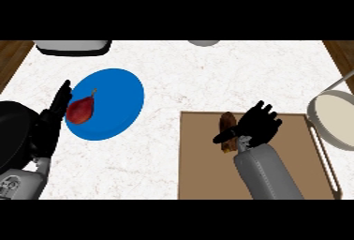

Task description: Pick the sweet potato from the tray and place it in the tiered basket

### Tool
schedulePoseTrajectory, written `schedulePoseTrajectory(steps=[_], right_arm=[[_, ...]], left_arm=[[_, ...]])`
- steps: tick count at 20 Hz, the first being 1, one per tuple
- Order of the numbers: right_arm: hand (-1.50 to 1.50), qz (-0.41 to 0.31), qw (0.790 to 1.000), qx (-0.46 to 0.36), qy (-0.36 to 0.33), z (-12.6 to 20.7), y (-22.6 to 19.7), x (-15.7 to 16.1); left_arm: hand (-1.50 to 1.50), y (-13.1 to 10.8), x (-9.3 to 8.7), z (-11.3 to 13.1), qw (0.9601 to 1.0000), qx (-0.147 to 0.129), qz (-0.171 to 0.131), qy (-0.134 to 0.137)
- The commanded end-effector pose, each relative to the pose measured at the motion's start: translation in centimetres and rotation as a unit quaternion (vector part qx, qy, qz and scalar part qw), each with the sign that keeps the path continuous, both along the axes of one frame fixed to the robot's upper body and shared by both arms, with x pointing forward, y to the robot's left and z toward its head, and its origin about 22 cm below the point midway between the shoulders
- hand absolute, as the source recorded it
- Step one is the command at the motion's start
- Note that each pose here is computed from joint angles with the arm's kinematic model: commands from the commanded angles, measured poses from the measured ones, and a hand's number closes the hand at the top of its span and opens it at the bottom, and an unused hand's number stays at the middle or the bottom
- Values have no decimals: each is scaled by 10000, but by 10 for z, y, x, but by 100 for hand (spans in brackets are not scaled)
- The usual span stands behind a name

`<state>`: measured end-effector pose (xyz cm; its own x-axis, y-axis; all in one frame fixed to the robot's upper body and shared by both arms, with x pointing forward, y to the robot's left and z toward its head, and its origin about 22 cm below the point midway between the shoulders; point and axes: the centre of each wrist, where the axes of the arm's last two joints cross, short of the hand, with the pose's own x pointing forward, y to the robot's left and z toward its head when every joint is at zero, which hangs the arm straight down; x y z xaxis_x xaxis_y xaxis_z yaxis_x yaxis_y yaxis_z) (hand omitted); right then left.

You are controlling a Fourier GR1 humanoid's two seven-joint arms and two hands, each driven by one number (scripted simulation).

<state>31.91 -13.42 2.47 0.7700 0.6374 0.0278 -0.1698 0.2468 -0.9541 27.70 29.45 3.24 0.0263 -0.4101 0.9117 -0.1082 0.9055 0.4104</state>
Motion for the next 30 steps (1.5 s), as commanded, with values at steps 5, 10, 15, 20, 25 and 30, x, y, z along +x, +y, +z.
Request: schedulePoseTrajectory(steps=[5, 10, 15, 20, 25, 30], right_arm=[[150, -1035, 9904, 159, 900, -14, 3, 9], [150, -232, 9906, -616, 1195, -24, 14, 11], [150, -524, 9976, 54, 453, -16, 21, 5], [150, -718, 9968, 337, -100, 20, 21, 36], [150, -1426, 9736, 1410, -1093, 79, -34, 89], [150, -1770, 9425, 1072, -2624, 126, -45, 109]], left_arm=[[0, 1, -1, 3, 10000, 32, -12, 29], [0, -5, 3, 10, 9999, 43, -23, -109], [0, 7, 2, 11, 10000, 30, 19, -91], [0, 3, 14, 15, 10000, -50, -12, -15], [0, -13, 11, 10, 9995, 77, -256, -178], [0, -19, 18, 11, 9995, -12, -263, -188]])
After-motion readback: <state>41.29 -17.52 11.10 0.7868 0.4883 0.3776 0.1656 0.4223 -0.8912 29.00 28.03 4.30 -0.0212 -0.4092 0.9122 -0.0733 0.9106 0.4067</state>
